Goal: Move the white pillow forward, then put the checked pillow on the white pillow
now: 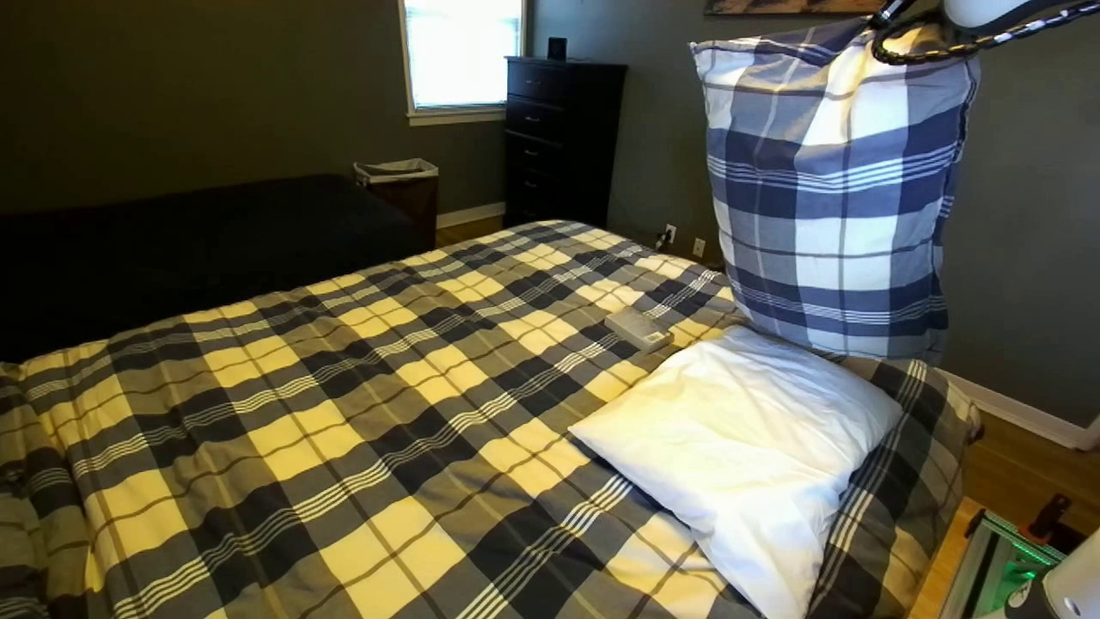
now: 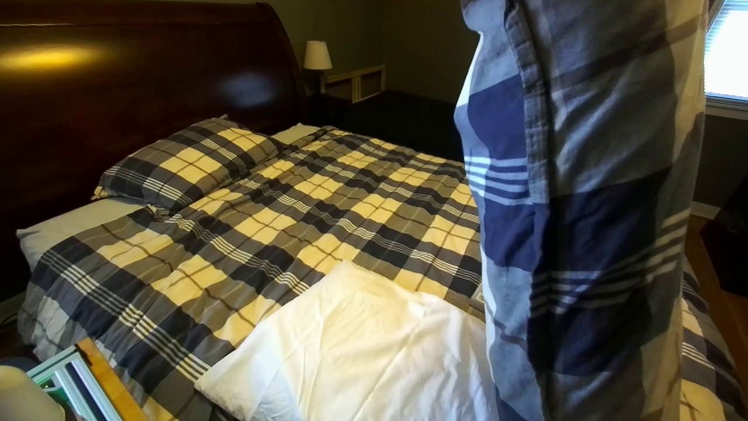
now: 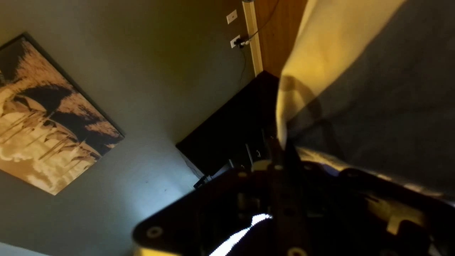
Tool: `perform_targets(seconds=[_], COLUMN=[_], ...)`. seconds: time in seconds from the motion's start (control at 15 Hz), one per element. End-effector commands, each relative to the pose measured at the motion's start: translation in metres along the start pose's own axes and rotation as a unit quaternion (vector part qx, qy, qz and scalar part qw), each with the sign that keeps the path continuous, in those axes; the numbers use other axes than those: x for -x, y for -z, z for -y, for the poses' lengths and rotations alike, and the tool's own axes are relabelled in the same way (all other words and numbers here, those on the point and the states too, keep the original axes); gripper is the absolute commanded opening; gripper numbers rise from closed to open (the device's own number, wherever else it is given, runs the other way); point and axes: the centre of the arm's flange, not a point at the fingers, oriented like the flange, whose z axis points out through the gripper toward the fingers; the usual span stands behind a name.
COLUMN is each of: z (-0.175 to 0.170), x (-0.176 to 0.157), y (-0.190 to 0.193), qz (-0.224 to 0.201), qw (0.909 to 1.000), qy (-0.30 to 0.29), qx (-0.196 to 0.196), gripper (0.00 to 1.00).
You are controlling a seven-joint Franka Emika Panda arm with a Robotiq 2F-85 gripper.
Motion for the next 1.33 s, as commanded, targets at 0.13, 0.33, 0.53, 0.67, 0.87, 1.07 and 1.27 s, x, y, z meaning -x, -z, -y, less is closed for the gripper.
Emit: perform_targets(seconds=[0.13, 0.33, 0.53, 0.67, 0.87, 1.07, 1.27], z=[0.004, 0.015, 0.028, 0.036, 0.051, 0.074, 0.095], x=[0.009, 0.016, 0.02, 0.019, 0.015, 0.012, 0.014], y=[0.006, 0.005, 0.011, 0.02, 0.034, 0.046, 0.056], qz=[0.011, 0.03, 0.037, 0.03, 0.01, -0.008, 0.015], qw=[0.9988, 0.9955, 0.9894, 0.9834, 0.9702, 0.9495, 0.928], qy=[0.007, 0.017, 0.052, 0.085, 0.132, 0.185, 0.223], qx=[-0.046, -0.088, -0.13, -0.157, -0.203, -0.253, -0.298], gripper=[0.0, 0.0, 0.0, 0.0, 0.0, 0.0, 0.0])
